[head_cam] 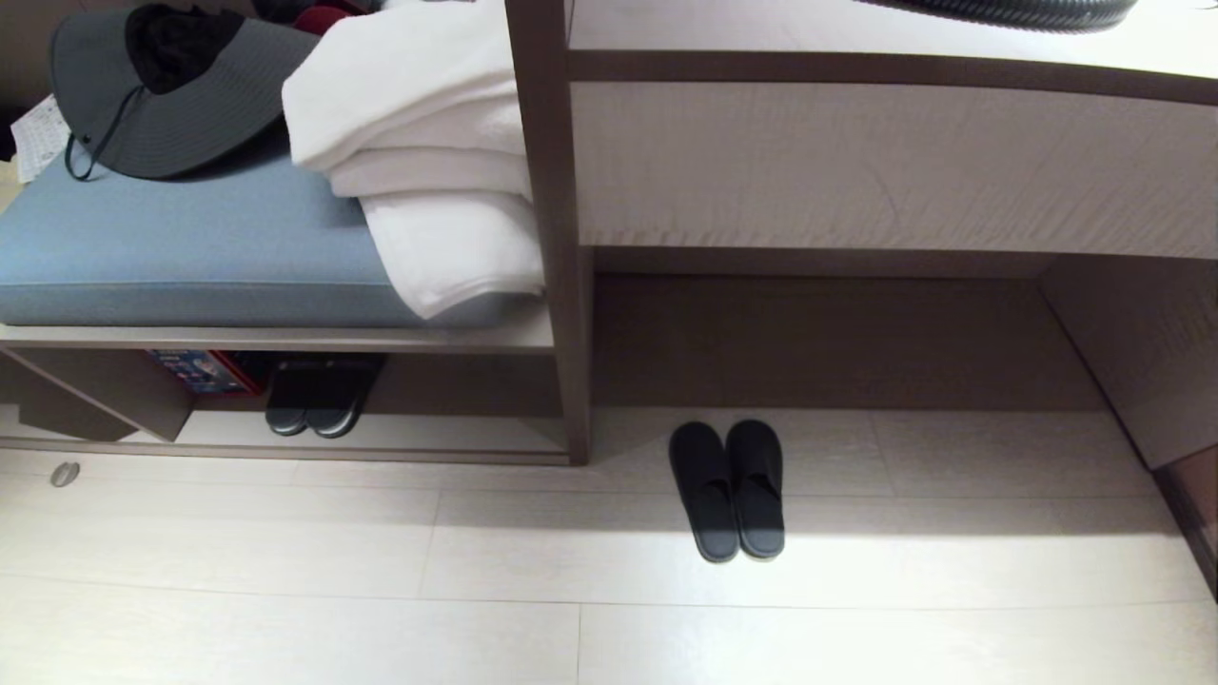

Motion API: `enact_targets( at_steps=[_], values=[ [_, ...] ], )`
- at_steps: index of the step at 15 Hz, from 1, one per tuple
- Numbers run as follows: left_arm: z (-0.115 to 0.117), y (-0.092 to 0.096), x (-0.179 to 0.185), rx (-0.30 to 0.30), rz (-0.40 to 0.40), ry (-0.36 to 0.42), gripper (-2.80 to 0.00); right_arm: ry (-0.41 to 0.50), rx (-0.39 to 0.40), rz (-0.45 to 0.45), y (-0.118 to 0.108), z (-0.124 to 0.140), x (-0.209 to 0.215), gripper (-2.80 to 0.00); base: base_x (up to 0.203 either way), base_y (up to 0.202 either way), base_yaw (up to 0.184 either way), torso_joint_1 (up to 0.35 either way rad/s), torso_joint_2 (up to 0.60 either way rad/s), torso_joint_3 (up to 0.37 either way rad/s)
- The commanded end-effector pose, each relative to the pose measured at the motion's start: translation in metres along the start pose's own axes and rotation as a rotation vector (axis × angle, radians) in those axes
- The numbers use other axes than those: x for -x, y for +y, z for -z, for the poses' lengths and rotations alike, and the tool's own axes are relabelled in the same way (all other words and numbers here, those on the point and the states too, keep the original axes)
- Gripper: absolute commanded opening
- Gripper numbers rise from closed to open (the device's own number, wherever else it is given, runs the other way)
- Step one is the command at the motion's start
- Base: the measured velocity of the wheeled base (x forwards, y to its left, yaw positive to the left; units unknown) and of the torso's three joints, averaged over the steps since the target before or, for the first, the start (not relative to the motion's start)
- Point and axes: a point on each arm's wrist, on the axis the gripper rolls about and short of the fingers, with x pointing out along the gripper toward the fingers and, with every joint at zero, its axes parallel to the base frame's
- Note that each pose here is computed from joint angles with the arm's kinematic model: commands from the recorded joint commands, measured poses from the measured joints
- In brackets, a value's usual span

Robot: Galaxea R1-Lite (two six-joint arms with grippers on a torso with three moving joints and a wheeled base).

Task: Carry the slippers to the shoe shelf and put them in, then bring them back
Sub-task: Pick up the slippers on the floor

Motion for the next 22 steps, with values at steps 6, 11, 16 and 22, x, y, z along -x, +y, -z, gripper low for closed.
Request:
enact_targets(
  at_steps=[6,11,16,22],
  values=[
    [0.0002,0.0000,0.0000,-0.001,0.000,0.002,-2.80,0.000,0.000,0.000,0.0000,0.0000,0.0000,-2.80,0.000,0.000,0.000,0.004,0.00,-0.197],
    [0.0001,0.0000,0.0000,-0.001,0.000,0.000,-2.80,0.000,0.002,-0.002,0.0000,0.0005,0.0000,-2.80,0.000,0.000,0.000,0.001,0.00,-0.195],
    [0.0000,0.0000,0.0000,-0.001,0.000,0.000,-2.80,-0.002,0.002,-0.002,0.0000,0.0001,0.0001,-2.80,0.000,0.000,0.000,0.002,0.00,-0.197],
    [0.0000,0.0000,0.0000,-0.001,0.000,0.000,-2.80,-0.002,0.002,-0.002,0.0000,0.0001,0.0001,-2.80,0.000,0.000,0.000,0.001,0.00,-0.199]
  ],
)
